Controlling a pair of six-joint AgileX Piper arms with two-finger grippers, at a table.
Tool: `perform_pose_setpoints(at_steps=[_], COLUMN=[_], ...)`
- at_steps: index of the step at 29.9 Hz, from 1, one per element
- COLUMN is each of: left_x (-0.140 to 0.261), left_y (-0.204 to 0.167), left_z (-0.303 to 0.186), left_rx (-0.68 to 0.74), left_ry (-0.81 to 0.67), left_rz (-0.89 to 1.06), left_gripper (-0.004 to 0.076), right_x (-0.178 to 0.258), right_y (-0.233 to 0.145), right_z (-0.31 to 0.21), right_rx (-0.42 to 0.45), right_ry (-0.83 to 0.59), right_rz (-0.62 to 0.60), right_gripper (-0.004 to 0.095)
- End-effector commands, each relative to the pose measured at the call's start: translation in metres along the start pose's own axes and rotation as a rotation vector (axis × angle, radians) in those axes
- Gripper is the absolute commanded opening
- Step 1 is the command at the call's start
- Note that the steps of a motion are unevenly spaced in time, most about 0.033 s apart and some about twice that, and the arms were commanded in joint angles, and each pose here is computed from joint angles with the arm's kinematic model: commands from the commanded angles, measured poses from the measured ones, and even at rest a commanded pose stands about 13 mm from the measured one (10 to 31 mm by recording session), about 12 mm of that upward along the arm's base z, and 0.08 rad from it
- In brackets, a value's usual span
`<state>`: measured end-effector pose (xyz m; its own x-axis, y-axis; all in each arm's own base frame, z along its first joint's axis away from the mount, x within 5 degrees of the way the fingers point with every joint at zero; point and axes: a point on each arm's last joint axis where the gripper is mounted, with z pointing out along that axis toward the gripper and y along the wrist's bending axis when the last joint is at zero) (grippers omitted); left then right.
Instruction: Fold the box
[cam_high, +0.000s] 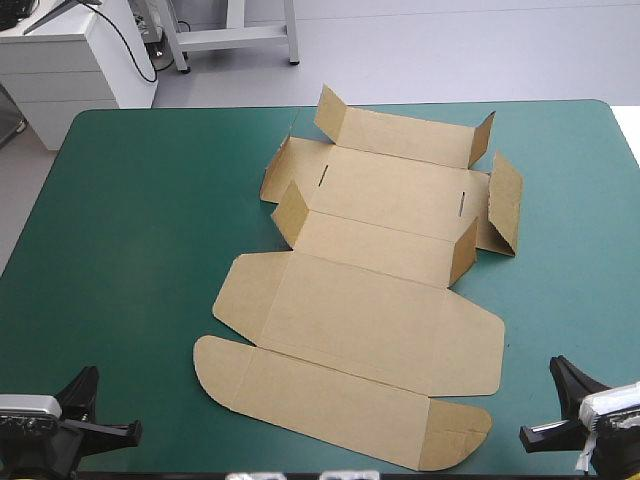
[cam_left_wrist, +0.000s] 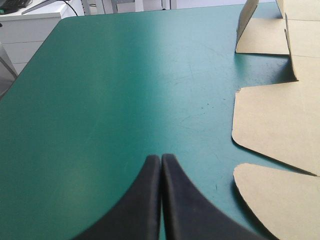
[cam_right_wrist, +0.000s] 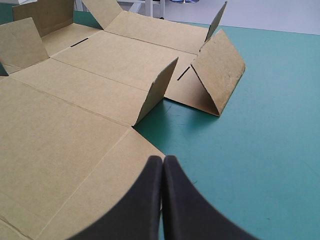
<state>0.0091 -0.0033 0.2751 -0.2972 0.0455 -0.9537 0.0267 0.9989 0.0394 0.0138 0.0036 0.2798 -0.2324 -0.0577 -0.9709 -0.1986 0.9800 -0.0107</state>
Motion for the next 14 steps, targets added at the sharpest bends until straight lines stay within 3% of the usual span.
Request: perform_pose_setpoints(at_steps=[1, 14], left_x=[-0.0139, -0.0139], left_y=[0.0003, 0.0003], left_z=[-0.0073, -0.0073], left_rx=[0.004, 0.004], left_ry=[-0.112, -0.112], left_rz=[-0.009, -0.009], left_gripper=[-0.0008, -0.0008], right_x=[-0.014, -0.014], right_y=[-0.0002, -0.001], right_z=[-0.003, -0.003], right_rx=[0.0, 0.01], right_ry=[-0.083, -0.083], right_rz=[-0.009, -0.039], right_gripper=[-0.0021, -0.0021])
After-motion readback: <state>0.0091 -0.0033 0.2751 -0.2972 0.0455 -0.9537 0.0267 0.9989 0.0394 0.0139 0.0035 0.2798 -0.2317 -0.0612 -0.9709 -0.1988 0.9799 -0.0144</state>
